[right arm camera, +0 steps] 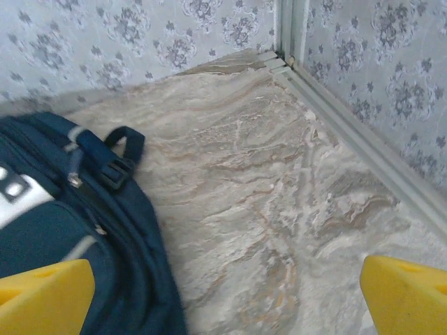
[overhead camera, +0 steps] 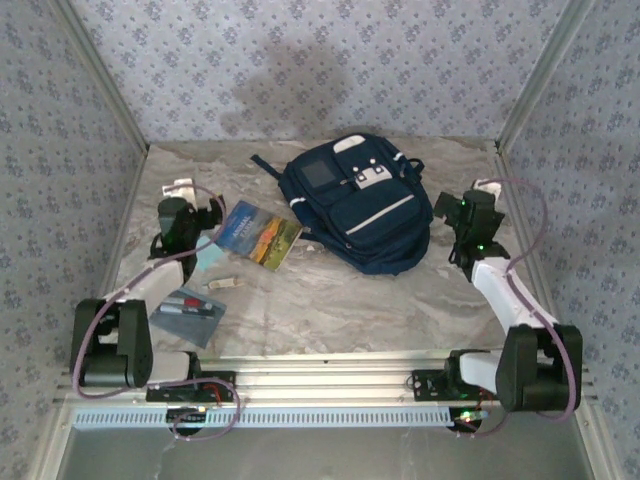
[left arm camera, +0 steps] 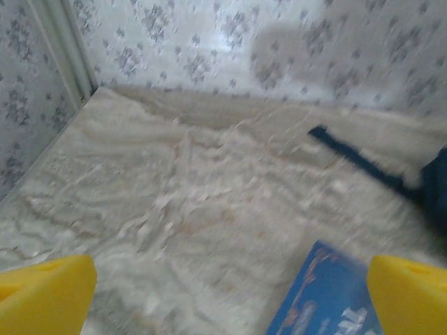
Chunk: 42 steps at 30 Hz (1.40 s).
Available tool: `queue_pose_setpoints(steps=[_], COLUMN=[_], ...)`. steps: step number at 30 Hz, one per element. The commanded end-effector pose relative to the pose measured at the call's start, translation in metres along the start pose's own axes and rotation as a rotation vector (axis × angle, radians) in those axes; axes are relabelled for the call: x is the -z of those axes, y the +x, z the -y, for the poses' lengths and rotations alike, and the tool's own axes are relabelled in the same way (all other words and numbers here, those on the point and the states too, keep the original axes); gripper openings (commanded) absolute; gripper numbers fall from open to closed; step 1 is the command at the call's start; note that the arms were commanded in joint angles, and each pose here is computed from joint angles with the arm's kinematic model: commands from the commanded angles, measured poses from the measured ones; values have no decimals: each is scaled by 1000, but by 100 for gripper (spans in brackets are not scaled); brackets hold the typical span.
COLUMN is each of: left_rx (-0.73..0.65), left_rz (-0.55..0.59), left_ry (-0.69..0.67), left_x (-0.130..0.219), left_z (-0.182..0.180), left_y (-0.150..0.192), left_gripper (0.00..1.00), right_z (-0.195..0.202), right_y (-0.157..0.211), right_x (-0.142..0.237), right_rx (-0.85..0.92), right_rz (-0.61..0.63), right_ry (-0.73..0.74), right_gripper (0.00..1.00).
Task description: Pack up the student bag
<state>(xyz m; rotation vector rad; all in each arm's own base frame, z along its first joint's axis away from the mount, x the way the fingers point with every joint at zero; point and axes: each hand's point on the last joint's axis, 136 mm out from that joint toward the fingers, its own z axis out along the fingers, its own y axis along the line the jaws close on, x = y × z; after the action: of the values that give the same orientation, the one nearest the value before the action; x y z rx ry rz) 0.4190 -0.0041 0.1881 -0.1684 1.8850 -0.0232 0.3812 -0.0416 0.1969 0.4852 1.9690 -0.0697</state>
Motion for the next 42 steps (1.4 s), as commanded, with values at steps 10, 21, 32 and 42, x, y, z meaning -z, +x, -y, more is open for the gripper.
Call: queue_pose_setpoints(steps=[10, 21, 32, 42], left_rx=[421, 622, 653, 654], left_rz=[-268, -514, -584, -568], left_ry=[303, 453, 384, 453], left_x=[-38, -74, -88, -105], left_z=[119, 230, 244, 265], left_y=[21, 82, 128, 124], left_gripper=[99, 99, 86, 45], right_z=[-82, -91, -87, -89], right_y=[106, 146, 146, 152], right_x=[25, -3, -20, -22], right_rx=[-424, -467, -446, -434], right_rz=[-458, -512, -502, -517], right_ry=[-266, -259, -251, -259], right_gripper=[100, 100, 100, 96])
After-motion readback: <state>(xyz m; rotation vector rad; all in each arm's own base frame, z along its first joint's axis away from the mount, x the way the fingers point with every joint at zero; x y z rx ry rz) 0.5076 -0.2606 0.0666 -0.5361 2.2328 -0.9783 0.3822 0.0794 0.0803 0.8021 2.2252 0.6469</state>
